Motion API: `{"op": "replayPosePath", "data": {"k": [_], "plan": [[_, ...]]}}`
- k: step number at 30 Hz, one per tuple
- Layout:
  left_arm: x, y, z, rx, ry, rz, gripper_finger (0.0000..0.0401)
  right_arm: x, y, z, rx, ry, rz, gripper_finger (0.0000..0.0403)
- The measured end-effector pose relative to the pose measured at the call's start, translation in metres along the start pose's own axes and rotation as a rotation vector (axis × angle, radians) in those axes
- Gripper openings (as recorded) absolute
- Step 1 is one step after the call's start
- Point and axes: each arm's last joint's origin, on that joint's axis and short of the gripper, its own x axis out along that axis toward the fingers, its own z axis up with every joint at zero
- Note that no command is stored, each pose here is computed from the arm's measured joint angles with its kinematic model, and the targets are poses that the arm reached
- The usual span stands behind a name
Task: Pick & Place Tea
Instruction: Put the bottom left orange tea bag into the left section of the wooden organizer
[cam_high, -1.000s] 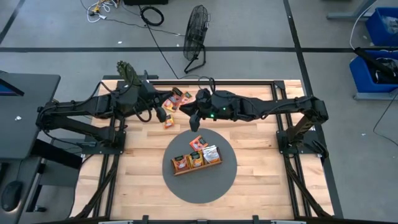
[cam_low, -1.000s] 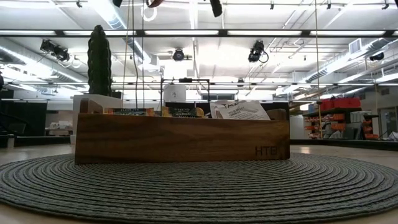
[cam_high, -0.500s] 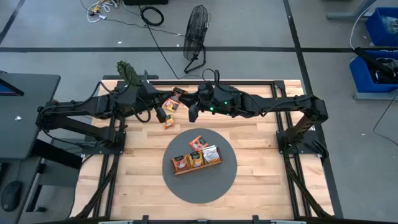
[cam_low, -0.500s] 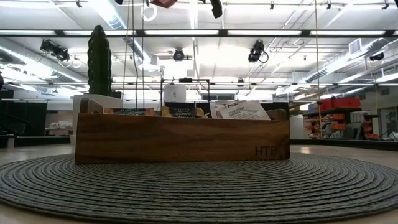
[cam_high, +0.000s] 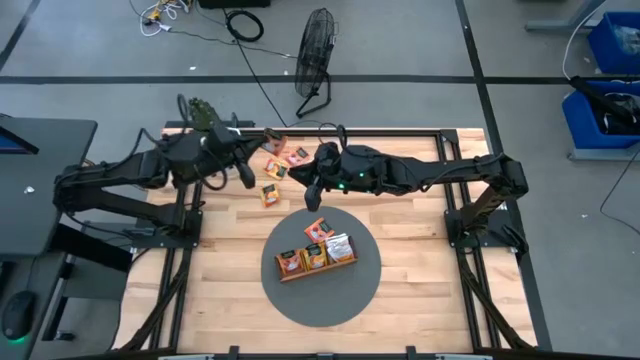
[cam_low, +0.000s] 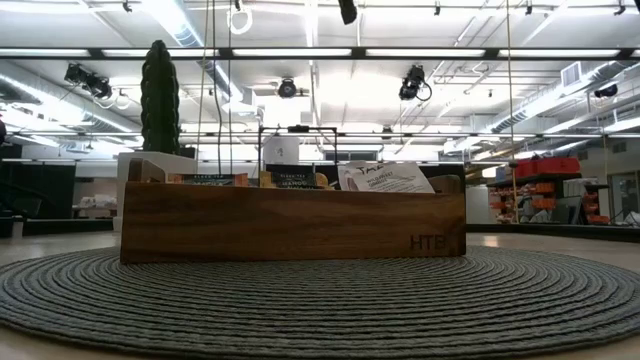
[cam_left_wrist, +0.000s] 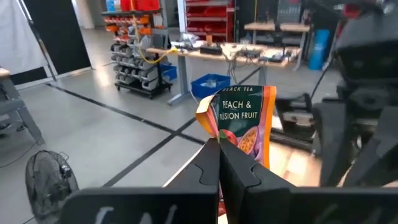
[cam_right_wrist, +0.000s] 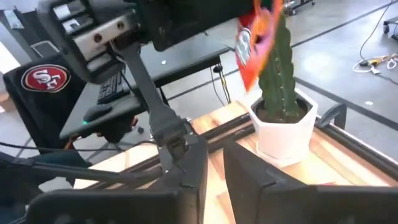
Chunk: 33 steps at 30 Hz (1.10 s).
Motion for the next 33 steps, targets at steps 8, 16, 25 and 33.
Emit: {"op": "replayPosePath", "data": {"k": [8,16,25,33], "plan": [[-0.002,-0.001,0.001,-0.050,-0.001,-0.042,0.0001,0.001,-0.005,0.009,-0.016,-0.076,-0.018,0.0129],[0.007,-0.008,-0.001,-0.051,0.001,-0.087,0.0001,0.003,-0.013,0.013,0.025,-0.098,-0.030,0.0203],[0.014,-0.012,-0.005,-0.041,0.019,-0.096,0.0002,0.004,-0.020,0.019,0.043,-0.126,-0.021,0.0123],[0.013,-0.012,-0.004,-0.049,0.017,-0.128,0.0002,0.004,-0.019,0.020,0.004,-0.135,-0.005,0.0007]]}}
